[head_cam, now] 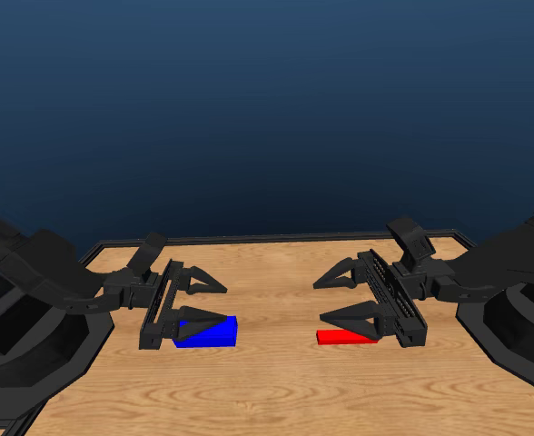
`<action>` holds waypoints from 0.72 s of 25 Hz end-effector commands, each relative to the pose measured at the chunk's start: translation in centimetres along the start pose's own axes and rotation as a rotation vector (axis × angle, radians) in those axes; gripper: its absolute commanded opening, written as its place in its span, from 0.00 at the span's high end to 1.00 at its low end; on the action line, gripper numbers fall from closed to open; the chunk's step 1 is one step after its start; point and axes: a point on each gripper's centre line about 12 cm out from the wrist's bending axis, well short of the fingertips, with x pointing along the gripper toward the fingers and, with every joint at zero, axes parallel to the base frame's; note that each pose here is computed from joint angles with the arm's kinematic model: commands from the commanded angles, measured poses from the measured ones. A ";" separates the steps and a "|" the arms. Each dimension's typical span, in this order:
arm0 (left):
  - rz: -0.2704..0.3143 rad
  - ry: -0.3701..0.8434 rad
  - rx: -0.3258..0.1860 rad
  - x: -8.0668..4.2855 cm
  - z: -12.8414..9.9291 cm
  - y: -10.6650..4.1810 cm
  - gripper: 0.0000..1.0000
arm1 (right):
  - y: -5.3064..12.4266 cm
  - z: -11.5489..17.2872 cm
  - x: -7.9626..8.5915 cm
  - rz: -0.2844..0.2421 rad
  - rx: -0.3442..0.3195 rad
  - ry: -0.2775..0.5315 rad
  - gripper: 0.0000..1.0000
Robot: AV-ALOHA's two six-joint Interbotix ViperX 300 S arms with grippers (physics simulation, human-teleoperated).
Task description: Insert peg into socket
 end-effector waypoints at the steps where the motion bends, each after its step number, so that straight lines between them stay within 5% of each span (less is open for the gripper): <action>1: 0.012 0.157 -0.023 -1.0 -1.5 0.4 0.00 | 0.3 1.3 0.8 0.014 -0.008 -0.034 0.00; 8: 0.059 0.373 -0.052 -1.2 -4.6 1.8 0.00 | 0.4 1.2 0.7 0.024 -0.011 -0.024 0.00; 14: 0.086 0.541 -0.023 1.0 -7.3 2.6 0.00 | 1.3 -0.1 -0.7 0.039 0.011 0.015 0.00; 15: 0.082 0.558 -0.021 1.4 -7.4 2.4 0.99 | 1.1 -0.4 -1.1 0.031 0.025 0.024 0.00; 18: 0.043 0.542 0.004 1.7 -6.5 1.4 1.00 | -0.4 -3.1 -1.9 -0.045 0.082 0.158 0.00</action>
